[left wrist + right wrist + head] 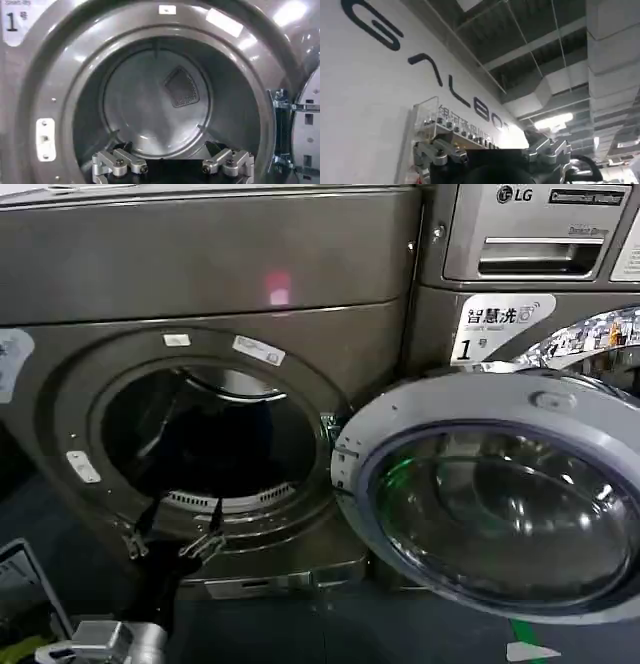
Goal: Grasp the clothes from the dryer.
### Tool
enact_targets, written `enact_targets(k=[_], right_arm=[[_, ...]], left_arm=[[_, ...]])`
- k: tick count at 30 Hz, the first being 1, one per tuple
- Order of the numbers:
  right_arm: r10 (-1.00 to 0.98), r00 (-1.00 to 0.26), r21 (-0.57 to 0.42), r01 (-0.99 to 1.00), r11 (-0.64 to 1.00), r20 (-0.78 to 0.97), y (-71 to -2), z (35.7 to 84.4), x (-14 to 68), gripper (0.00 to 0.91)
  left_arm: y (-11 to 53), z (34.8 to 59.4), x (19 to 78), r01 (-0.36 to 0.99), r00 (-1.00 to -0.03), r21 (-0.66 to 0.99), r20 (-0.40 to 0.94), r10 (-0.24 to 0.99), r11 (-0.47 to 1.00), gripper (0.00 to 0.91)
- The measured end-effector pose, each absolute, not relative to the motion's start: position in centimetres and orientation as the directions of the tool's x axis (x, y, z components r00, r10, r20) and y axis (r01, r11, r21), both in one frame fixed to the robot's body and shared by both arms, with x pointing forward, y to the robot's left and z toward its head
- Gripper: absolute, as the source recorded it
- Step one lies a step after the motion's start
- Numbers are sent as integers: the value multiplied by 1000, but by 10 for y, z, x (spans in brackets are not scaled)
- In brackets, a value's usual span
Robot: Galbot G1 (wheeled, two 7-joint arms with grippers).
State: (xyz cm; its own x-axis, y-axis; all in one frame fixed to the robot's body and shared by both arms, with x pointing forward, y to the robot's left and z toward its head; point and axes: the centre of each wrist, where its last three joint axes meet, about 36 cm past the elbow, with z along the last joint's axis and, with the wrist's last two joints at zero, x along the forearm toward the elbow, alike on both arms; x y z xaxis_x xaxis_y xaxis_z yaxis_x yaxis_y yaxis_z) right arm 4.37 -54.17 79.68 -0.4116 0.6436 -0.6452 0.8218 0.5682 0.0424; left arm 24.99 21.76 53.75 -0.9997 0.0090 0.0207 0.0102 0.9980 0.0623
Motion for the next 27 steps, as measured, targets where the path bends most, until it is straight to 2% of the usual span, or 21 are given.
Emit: enact_targets(k=[27], right_arm=[[637, -405, 21, 834, 552, -656, -537, 799, 43, 907]], left_arm=[[220, 534, 260, 17, -1000, 67, 6, 16, 998, 907]])
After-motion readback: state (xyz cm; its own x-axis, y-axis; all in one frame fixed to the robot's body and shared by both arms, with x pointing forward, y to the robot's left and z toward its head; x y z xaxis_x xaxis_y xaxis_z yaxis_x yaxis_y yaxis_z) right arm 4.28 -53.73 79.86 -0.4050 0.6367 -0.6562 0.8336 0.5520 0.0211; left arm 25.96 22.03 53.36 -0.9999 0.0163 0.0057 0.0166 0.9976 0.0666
